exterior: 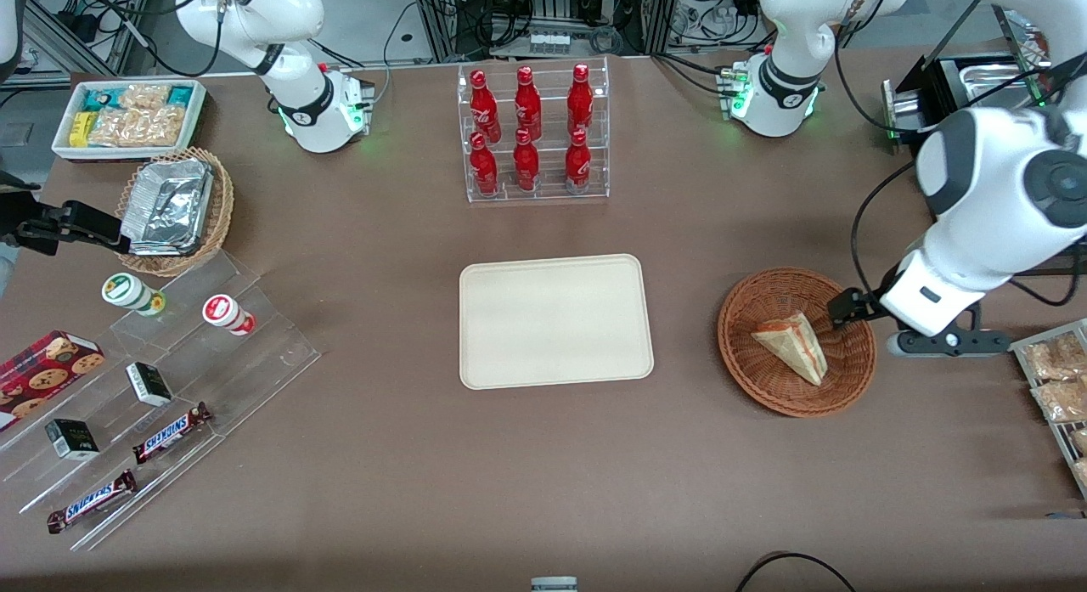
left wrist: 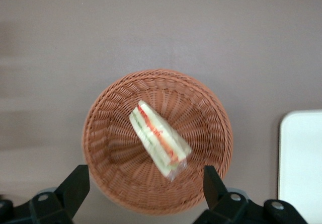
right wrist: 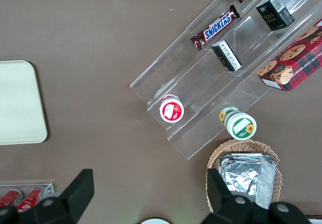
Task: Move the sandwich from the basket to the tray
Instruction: 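Close the left gripper on the wrapped sandwich wedge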
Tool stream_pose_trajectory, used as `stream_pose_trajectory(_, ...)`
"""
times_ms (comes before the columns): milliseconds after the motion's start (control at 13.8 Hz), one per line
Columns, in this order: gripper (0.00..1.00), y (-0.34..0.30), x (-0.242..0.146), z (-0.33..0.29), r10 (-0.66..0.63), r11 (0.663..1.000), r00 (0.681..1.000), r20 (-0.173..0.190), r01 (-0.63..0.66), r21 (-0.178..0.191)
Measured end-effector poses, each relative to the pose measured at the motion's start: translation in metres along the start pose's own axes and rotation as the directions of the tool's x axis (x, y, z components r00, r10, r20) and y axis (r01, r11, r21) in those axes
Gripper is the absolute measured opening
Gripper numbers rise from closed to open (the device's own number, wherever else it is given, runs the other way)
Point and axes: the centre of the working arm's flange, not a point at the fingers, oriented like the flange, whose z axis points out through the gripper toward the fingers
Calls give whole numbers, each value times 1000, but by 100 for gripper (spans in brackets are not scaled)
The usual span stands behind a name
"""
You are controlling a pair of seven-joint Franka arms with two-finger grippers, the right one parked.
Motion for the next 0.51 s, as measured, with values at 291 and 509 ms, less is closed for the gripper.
stream_pose_trajectory(291, 100, 0, -30, 68, -229, 973, 970, -84, 226, -42)
stream_pose_trajectory(509, 100, 0, -52, 100, -352, 935, 932, -86, 348, -62)
